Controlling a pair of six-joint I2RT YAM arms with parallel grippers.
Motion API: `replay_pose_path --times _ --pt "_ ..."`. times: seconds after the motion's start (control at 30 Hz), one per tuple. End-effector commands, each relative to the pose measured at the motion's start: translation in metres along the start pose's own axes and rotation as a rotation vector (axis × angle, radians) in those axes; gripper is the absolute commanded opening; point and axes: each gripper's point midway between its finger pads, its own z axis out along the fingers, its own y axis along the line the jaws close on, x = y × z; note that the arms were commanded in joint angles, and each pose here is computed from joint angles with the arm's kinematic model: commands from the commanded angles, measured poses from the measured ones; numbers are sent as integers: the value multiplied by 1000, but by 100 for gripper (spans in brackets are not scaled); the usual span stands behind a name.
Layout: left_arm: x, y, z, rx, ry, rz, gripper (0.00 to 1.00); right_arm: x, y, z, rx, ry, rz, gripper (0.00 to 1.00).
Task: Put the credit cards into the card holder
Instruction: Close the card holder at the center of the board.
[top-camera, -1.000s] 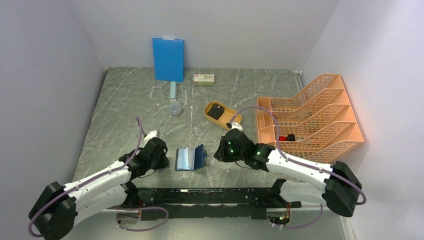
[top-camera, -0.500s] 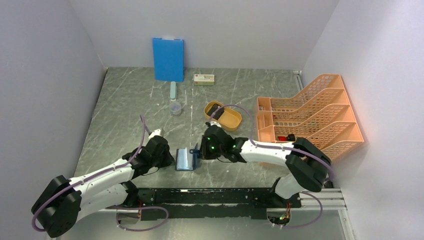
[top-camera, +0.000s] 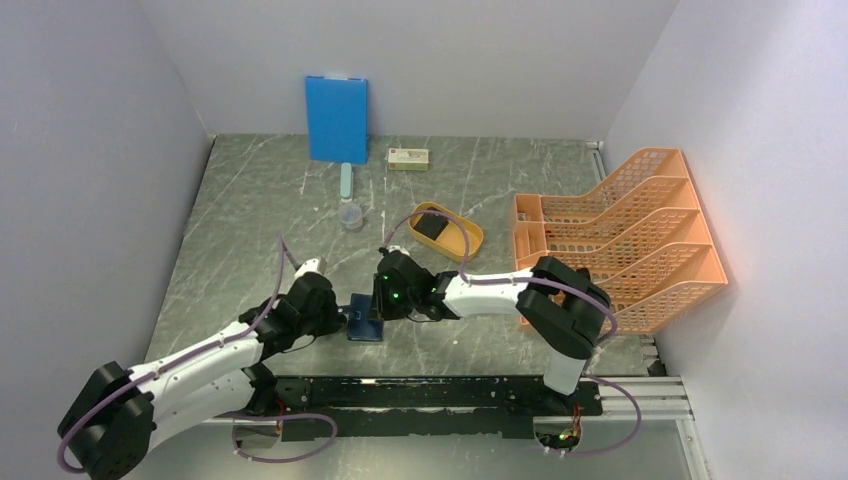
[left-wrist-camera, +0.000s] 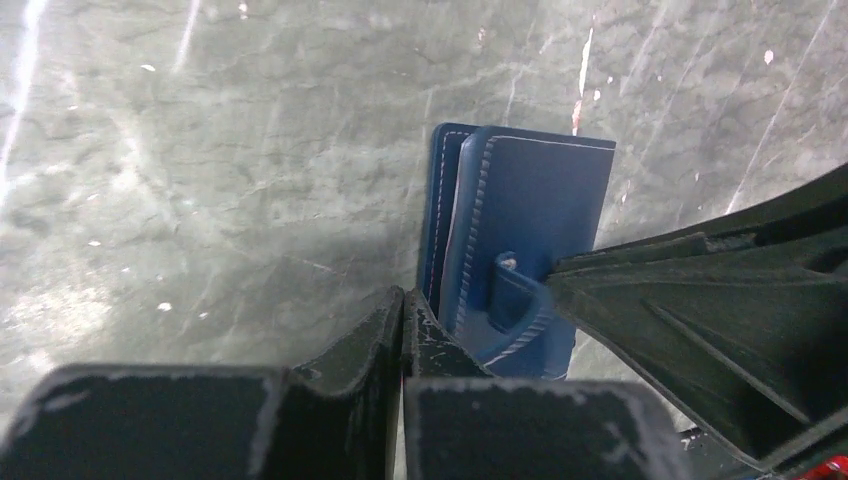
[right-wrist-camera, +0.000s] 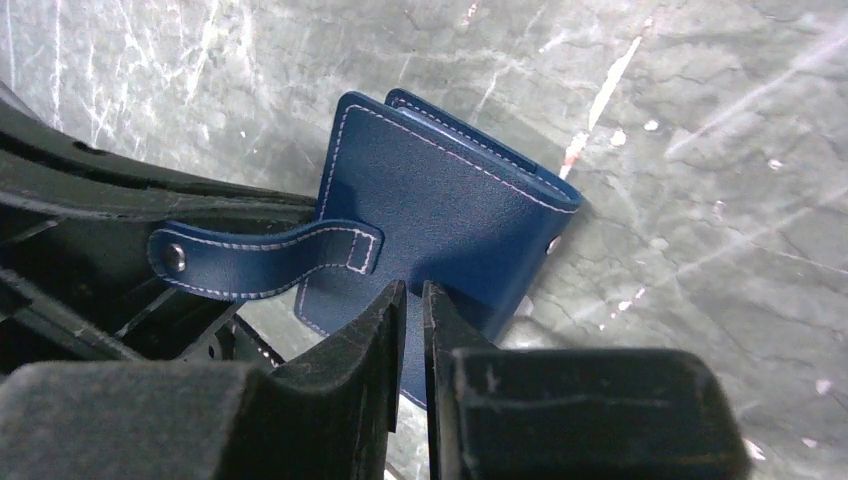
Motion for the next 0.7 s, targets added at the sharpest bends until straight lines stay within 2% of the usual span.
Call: replay_pose_path --times 0.0,0.17,0.3,0.53,0.67 --pt "-9 10 -13 -56 -36 5 6 5 4 13 -8 15 -16 16" --pt "-8 1 -33 -11 -21 -61 5 11 -3 23 36 35 -21 17" --pt "-22 -14 -54 23 -45 -95 5 13 -8 27 64 43 -27 17" --pt "-78 -31 -114 15 -205 -147 5 18 -20 33 110 57 -37 17" --pt "-108 -49 -144 88 -312 -137 5 20 -23 35 118 63 -37 17"
